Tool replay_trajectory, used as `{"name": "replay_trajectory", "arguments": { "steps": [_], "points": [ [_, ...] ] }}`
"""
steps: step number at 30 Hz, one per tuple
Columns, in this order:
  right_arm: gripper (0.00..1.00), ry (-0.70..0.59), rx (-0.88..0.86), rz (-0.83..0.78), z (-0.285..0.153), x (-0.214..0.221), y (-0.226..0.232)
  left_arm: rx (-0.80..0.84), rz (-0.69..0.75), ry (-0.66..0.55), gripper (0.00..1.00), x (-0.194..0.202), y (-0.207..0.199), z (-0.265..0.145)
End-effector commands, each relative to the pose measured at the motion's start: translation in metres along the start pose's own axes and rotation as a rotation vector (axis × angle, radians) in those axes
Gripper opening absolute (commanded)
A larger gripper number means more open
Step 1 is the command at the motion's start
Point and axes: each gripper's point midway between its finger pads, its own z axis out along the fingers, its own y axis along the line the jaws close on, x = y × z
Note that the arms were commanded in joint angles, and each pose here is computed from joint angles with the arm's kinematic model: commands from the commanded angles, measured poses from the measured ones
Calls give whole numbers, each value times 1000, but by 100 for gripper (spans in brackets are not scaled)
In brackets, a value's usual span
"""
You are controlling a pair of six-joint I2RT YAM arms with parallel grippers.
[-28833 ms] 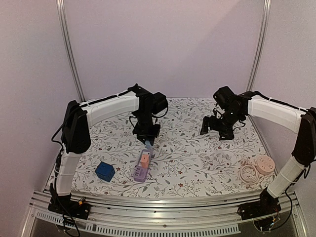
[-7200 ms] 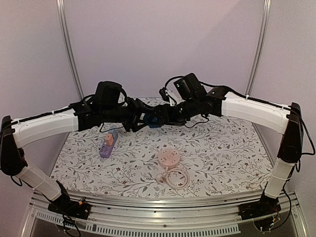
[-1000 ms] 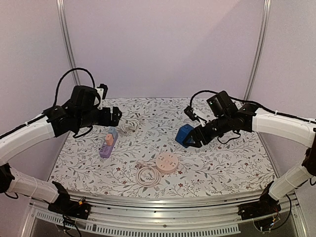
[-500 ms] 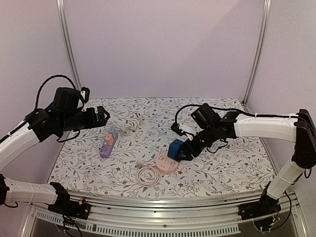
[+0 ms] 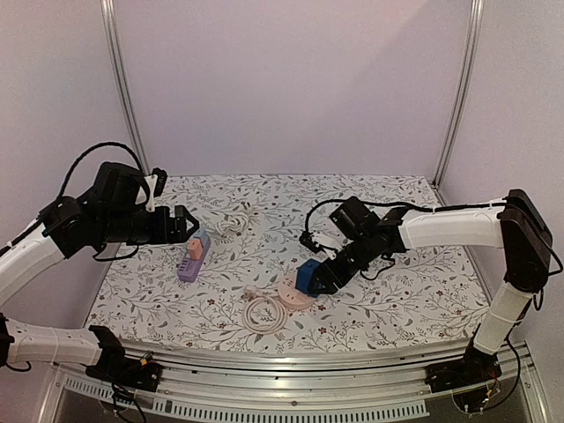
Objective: Insert the plug
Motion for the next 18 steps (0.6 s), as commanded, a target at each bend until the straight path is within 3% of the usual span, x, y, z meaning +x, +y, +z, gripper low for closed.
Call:
{"name": "replay_trajectory", "arguments": {
  "steps": [1, 18],
  "points": [
    [0, -57, 9, 8, 3, -22, 0, -1, 7, 35, 94, 13, -1, -1],
    [0, -20, 50, 14, 10, -14, -3, -10, 32, 51, 90, 18, -4, 3]
  ]
}}
